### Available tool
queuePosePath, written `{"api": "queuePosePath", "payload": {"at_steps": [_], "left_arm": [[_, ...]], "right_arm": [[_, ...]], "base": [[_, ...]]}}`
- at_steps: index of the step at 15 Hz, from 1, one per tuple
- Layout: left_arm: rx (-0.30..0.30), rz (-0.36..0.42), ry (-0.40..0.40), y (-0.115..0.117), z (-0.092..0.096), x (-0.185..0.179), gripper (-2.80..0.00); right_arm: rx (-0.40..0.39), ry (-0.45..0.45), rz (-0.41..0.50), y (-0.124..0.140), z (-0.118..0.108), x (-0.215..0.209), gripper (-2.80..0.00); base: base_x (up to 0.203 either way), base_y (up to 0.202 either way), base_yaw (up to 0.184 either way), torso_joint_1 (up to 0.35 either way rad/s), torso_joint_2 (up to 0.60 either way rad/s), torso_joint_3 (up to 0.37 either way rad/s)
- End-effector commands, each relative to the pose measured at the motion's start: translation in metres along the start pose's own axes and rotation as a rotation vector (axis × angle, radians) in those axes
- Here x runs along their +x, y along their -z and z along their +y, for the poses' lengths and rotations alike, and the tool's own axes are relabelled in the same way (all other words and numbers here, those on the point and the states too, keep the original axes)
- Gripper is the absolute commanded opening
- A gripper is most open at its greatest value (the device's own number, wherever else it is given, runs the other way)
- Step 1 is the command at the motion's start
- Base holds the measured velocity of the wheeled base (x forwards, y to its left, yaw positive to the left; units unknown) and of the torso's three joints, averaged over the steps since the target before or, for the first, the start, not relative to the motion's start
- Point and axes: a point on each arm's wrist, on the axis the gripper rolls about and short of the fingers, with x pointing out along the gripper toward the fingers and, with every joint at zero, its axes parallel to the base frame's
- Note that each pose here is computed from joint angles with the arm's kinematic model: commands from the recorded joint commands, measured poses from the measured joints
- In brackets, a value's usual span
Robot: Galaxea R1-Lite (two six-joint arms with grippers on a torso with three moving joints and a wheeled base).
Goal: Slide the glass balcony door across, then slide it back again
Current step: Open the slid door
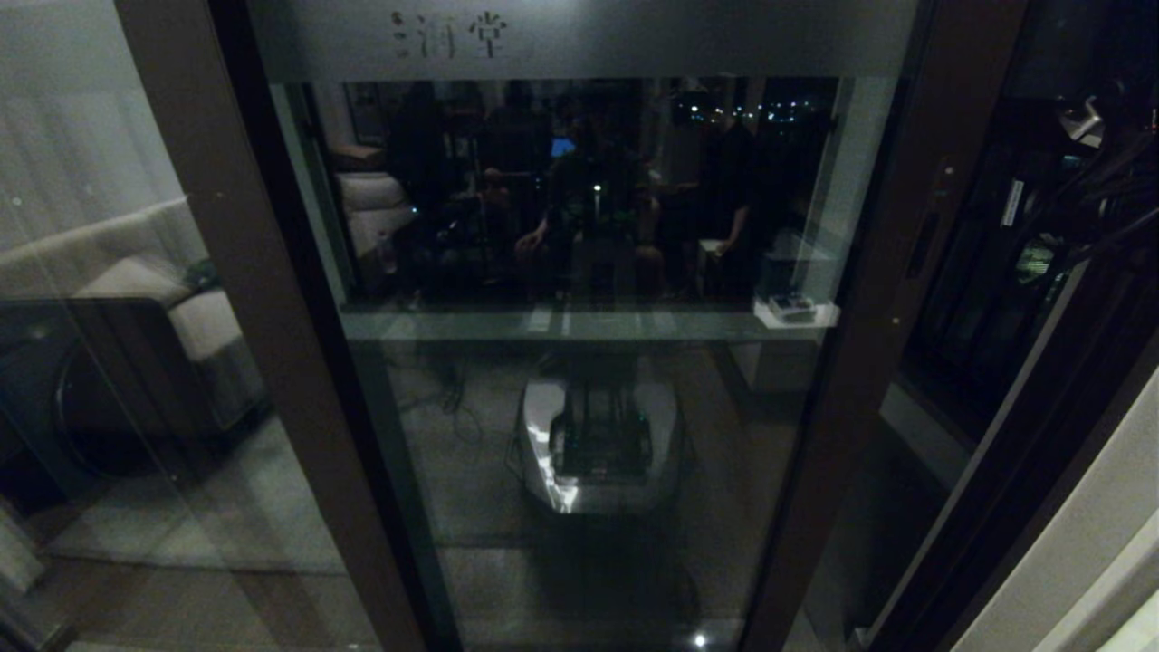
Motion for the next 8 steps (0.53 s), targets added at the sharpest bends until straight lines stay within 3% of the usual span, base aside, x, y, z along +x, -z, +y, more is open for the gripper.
{"api": "queuePosePath", "payload": {"at_steps": [1, 8], "left_arm": [[0.000, 0.003, 0.000, 0.000, 0.000, 0.000, -2.80], [0.000, 0.003, 0.000, 0.000, 0.000, 0.000, -2.80]], "right_arm": [[-0.006, -0.012, 0.003, 0.001, 0.009, 0.003, -2.80], [-0.017, -0.062, 0.012, 0.002, 0.034, 0.006, -2.80]], "base": [[0.000, 0.000, 0.000, 0.000, 0.00, 0.000], [0.000, 0.000, 0.000, 0.000, 0.00, 0.000]]}}
